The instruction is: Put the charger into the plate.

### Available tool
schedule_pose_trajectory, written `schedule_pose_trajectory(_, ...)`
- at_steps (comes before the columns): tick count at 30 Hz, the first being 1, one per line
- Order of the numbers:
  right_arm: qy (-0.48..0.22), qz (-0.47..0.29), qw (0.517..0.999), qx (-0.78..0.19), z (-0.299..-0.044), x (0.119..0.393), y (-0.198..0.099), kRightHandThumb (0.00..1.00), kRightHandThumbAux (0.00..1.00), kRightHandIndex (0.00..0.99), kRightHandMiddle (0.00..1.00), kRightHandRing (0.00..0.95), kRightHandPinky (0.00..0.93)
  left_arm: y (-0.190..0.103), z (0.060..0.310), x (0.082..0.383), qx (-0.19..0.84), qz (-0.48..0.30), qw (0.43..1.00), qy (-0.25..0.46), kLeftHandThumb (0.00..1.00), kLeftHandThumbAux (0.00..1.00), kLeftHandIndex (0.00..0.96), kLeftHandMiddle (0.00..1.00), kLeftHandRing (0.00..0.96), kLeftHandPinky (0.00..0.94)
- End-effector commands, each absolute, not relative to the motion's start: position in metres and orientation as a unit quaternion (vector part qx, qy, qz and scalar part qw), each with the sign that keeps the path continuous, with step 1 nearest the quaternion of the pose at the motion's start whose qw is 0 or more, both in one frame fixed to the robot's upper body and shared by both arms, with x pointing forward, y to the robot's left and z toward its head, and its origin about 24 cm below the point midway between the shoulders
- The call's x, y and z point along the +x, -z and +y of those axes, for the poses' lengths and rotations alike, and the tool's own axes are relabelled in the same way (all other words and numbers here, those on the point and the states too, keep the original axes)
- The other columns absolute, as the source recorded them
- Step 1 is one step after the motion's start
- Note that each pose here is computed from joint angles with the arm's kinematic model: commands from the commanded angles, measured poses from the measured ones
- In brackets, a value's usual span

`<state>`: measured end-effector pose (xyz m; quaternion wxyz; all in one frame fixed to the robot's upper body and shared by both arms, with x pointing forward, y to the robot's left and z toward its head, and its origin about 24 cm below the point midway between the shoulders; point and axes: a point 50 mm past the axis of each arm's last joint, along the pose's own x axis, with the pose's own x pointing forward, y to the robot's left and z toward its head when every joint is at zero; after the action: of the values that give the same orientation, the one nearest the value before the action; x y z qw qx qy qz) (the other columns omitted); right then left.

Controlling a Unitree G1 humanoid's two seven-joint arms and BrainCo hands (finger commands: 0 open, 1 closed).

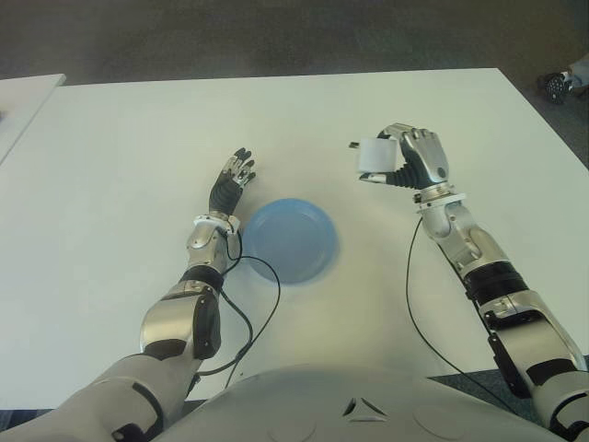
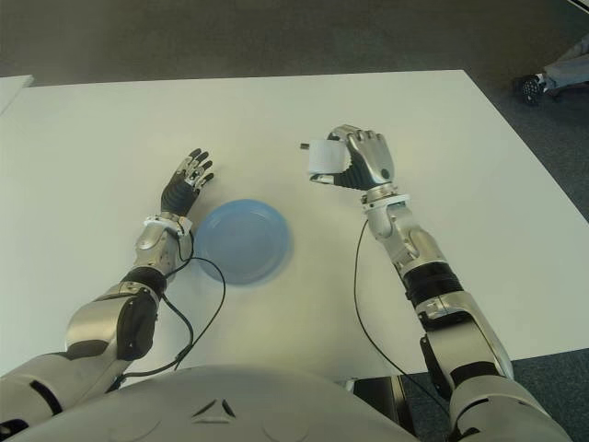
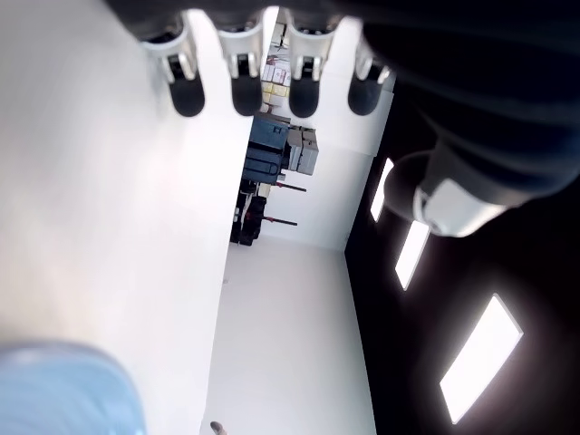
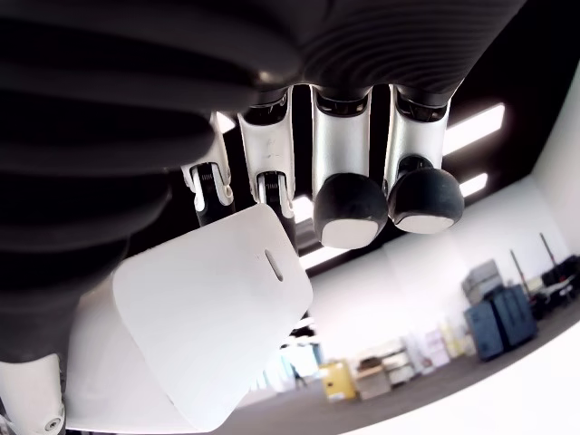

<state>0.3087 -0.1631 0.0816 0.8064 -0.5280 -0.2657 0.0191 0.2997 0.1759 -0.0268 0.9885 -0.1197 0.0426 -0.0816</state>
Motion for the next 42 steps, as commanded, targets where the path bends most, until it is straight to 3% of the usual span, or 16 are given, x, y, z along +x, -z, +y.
schedule_pose_trajectory(1, -0.058, -0.255, 0.817, -0.513, -0.135, 0.299, -0.065, 0.857, 0.675, 0.405, 0.540, 0.880, 0.862, 0.044, 0.171, 0.288, -0.134, 0.089, 0.984, 0.073, 0.040, 0.520, 0.000, 0.013, 0.002, 0.024)
schedule_pose_trajectory(13, -0.124, -0.253, 0.829, -0.484, -0.091, 0.299, -0.052, 0.858, 0.674, 0.407, 0.545, 0.882, 0.870, 0.044, 0.169, 0.290, -0.140, 0.095, 0.983, 0.069, 0.044, 0.518, 0.000, 0.013, 0.002, 0.025)
schedule_pose_trajectory(29, -0.170, -0.250, 0.836, -0.458, -0.057, 0.285, -0.039, 0.856, 0.675, 0.404, 0.544, 0.863, 0.859, 0.044, 0.168, 0.292, -0.141, 0.102, 0.982, 0.066, 0.037, 0.502, 0.000, 0.004, 0.000, 0.008)
schedule_pose_trajectory(42, -0.201, -0.220, 0.840, -0.454, -0.049, 0.276, -0.031, 0.856, 0.676, 0.403, 0.547, 0.855, 0.858, 0.044, 0.167, 0.292, -0.137, 0.101, 0.983, 0.065, 0.035, 0.503, 0.000, 0.000, 0.000, 0.003)
